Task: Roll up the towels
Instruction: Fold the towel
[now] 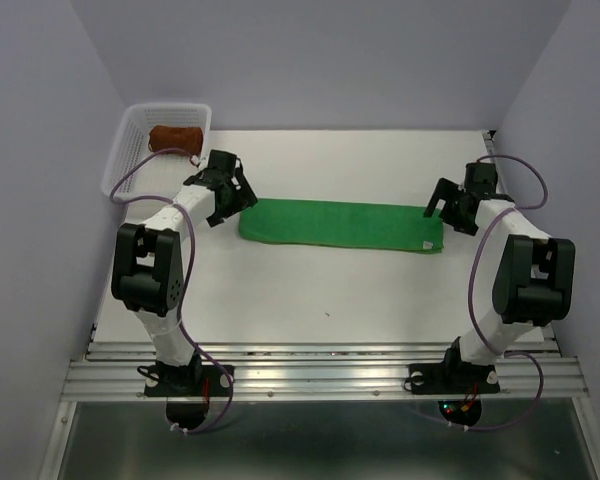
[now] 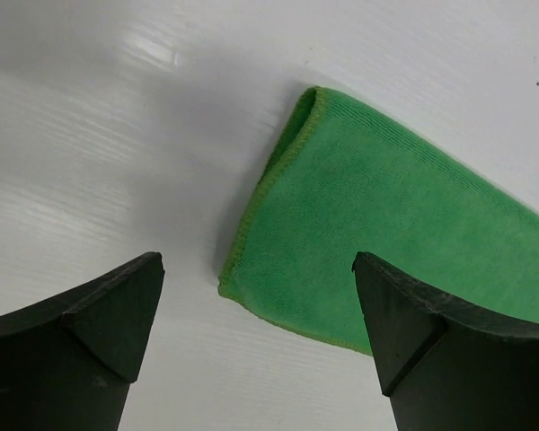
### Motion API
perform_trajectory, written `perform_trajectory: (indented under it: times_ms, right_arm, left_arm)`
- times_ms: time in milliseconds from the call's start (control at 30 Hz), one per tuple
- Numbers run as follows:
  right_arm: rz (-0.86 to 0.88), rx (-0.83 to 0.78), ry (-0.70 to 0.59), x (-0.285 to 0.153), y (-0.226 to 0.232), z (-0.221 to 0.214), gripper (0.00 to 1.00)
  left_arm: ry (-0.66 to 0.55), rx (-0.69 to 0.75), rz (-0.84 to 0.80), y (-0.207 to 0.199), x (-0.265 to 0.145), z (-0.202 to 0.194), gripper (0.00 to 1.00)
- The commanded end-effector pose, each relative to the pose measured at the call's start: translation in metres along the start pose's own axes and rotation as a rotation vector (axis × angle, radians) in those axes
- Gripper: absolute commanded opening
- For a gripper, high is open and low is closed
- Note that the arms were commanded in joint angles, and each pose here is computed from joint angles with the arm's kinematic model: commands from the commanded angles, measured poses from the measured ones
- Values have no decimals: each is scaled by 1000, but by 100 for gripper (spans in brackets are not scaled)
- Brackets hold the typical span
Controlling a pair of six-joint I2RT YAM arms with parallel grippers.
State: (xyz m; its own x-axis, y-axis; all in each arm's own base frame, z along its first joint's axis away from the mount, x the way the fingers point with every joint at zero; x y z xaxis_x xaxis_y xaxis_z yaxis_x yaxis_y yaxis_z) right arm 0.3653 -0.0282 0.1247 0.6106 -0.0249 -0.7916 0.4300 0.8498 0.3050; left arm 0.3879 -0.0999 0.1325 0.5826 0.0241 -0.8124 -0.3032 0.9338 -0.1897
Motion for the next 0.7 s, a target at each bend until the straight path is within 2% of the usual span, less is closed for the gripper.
perform_trajectory:
  times_ms: [0, 33, 67, 200, 233, 267, 367, 500, 533, 567, 667]
  right_arm:
    - [-47, -18, 42, 14, -11, -6, 98]
    - [-41, -22, 48, 16, -10, -6, 96]
    - [-39, -23, 65, 20, -11, -9, 95]
    - [-65, -25, 82, 27, -16, -13, 91]
    - [-67, -28, 84, 28, -16, -14, 89]
    - [-74, -28, 87, 30, -18, -15, 87]
    - [-91, -28, 100, 34, -21, -18, 83]
    - [-102, -28, 130, 40, -25, -27, 74]
    - [-103, -28, 137, 42, -26, -28, 64]
    - [-90, -28, 146, 42, -25, -30, 60]
    - [-64, -33, 161, 43, -22, -32, 52]
  left_arm:
    - [-20, 1, 45, 7, 7, 4, 99]
    - [-10, 3, 49, 8, 12, 2, 97]
    - [1, 8, 44, 8, 15, 0, 86]
    - [32, 12, 49, 10, 31, -9, 65]
    - [44, 15, 55, 10, 35, -12, 64]
    - [51, 16, 55, 11, 38, -14, 56]
    - [58, 14, 65, 12, 43, -17, 44]
    - [82, 25, 66, 14, 49, -23, 38]
    - [87, 33, 65, 14, 50, -25, 35]
    - [89, 34, 62, 14, 51, -26, 30]
    - [105, 44, 67, 17, 55, -34, 30]
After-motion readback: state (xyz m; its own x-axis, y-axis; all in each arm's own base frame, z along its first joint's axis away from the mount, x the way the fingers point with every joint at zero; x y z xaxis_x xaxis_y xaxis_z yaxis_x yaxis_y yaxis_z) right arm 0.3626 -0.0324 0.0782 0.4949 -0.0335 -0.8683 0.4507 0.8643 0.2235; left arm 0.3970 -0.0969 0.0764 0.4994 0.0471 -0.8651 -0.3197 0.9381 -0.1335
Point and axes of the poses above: each gripper's point midway between its finger pads, its own x axis out along the fingers, its own y axis along the line the jaws close on, z = x × y, the point moved 6 cm from there along -x, back along the fingers, and after that the axes turned 7 degrees about x, right-handed, at the moved point
